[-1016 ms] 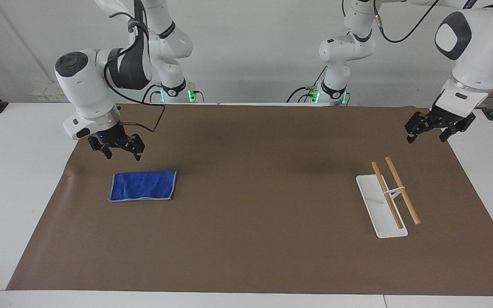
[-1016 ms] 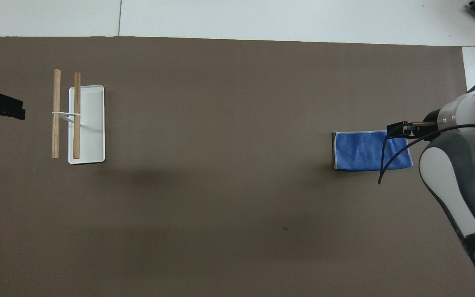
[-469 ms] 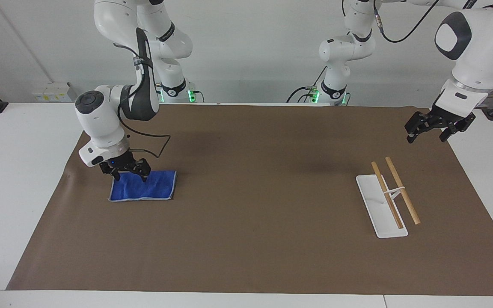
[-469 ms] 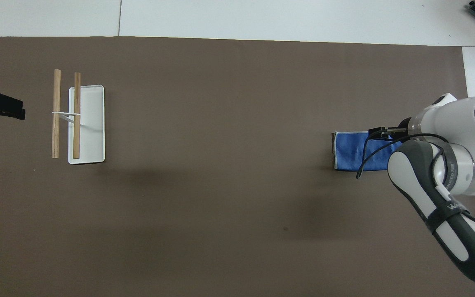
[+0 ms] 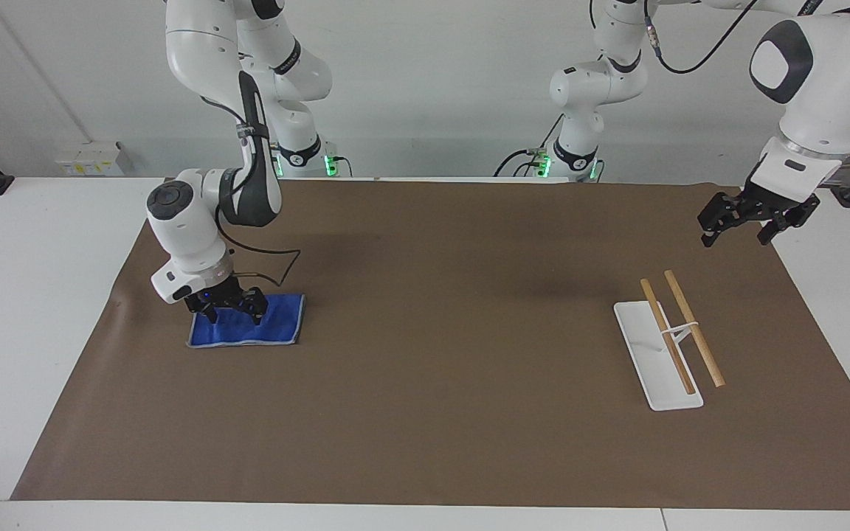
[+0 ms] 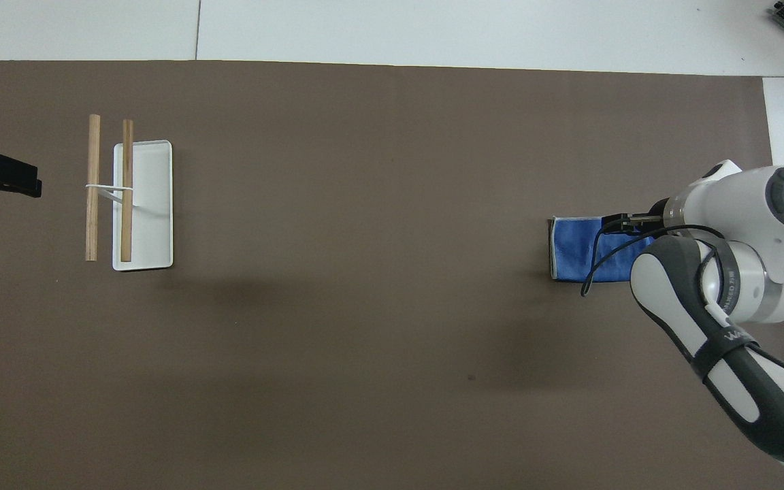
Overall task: Right arm passes towel to left arm to hang
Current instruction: 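Reach the right gripper down to the blue towel's edge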
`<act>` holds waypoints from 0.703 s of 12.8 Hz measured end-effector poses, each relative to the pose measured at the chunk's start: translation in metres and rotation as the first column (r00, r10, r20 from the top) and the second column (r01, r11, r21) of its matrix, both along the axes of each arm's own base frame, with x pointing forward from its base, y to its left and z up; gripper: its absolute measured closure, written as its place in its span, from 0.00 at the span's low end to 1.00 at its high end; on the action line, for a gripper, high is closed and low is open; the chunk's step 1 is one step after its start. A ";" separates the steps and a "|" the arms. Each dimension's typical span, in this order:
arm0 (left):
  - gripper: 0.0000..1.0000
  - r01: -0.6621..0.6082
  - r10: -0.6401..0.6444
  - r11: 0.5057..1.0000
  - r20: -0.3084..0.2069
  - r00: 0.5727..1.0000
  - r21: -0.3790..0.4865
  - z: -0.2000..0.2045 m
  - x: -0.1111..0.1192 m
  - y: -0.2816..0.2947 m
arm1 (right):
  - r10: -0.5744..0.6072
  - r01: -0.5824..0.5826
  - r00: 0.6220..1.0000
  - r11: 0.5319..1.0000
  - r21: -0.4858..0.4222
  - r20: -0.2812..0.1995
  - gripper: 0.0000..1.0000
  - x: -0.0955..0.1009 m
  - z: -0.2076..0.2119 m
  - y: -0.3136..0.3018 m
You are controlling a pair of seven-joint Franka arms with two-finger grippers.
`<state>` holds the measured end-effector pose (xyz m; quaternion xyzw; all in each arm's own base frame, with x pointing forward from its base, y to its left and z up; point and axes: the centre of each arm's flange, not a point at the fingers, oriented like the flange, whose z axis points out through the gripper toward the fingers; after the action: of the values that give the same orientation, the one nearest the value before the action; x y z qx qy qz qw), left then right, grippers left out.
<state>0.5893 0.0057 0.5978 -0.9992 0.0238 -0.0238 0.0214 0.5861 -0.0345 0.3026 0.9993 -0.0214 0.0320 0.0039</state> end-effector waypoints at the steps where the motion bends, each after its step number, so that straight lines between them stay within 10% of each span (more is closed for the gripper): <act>1: 0.00 0.000 0.000 1.000 0.000 1.000 0.000 0.000 0.000 0.000 | 0.000 0.000 1.000 1.000 0.001 -0.012 0.00 -0.001 -0.007 0.000; 9: 0.00 0.000 0.000 1.000 0.000 1.000 0.000 0.000 0.000 0.000 | 0.002 -0.002 1.000 1.000 0.002 -0.027 0.09 -0.002 -0.025 0.001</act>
<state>0.5893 0.0057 0.5978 -0.9992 0.0238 -0.0238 0.0214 0.5836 -0.0334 0.2773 0.9996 -0.0204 0.0184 0.0029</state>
